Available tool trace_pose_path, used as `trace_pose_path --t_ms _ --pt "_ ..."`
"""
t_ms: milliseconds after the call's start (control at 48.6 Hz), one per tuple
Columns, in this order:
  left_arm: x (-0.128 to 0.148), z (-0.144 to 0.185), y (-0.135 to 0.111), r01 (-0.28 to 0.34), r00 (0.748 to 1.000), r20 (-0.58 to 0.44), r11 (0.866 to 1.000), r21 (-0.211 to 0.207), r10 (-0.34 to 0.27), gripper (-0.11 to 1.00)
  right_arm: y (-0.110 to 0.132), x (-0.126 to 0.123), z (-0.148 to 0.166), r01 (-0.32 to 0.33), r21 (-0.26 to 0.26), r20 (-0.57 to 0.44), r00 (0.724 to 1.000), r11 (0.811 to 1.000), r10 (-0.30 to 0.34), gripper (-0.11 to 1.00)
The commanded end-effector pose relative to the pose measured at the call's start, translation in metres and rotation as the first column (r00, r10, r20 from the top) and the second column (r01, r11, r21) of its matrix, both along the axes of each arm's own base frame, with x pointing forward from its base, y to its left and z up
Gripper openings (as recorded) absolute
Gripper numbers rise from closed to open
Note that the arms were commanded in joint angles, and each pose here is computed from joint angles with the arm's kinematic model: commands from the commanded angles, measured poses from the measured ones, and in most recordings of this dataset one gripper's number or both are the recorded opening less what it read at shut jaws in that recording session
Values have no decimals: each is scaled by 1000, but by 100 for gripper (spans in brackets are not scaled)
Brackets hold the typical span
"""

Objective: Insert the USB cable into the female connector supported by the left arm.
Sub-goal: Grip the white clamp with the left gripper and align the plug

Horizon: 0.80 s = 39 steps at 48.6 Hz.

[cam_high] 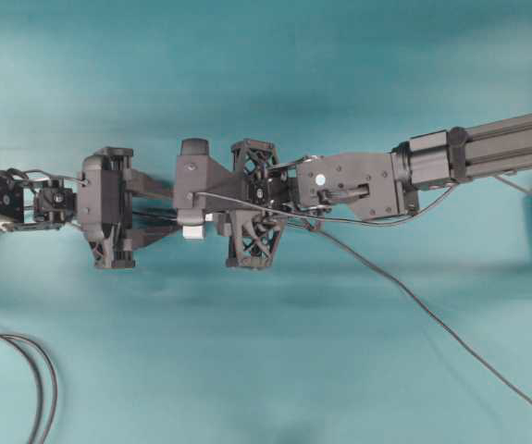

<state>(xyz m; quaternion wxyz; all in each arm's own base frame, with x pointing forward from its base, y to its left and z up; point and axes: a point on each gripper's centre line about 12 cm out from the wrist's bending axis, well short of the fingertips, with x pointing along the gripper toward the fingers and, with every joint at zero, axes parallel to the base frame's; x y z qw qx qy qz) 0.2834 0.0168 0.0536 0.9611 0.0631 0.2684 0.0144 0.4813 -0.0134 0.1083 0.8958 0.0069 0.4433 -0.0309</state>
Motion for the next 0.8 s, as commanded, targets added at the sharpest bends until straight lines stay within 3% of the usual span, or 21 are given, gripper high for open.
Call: trace_pose_path --t_ms 0,782 --pt "5 6 2 1 1000 30 1000 12 -2 58 -2 9 20 -2 -5 60 998 1000 2 21" --pt "7 6 3 -3 1000 30 1000 13 3 58 8 13 24 -17 0 83 996 1000 17 21"
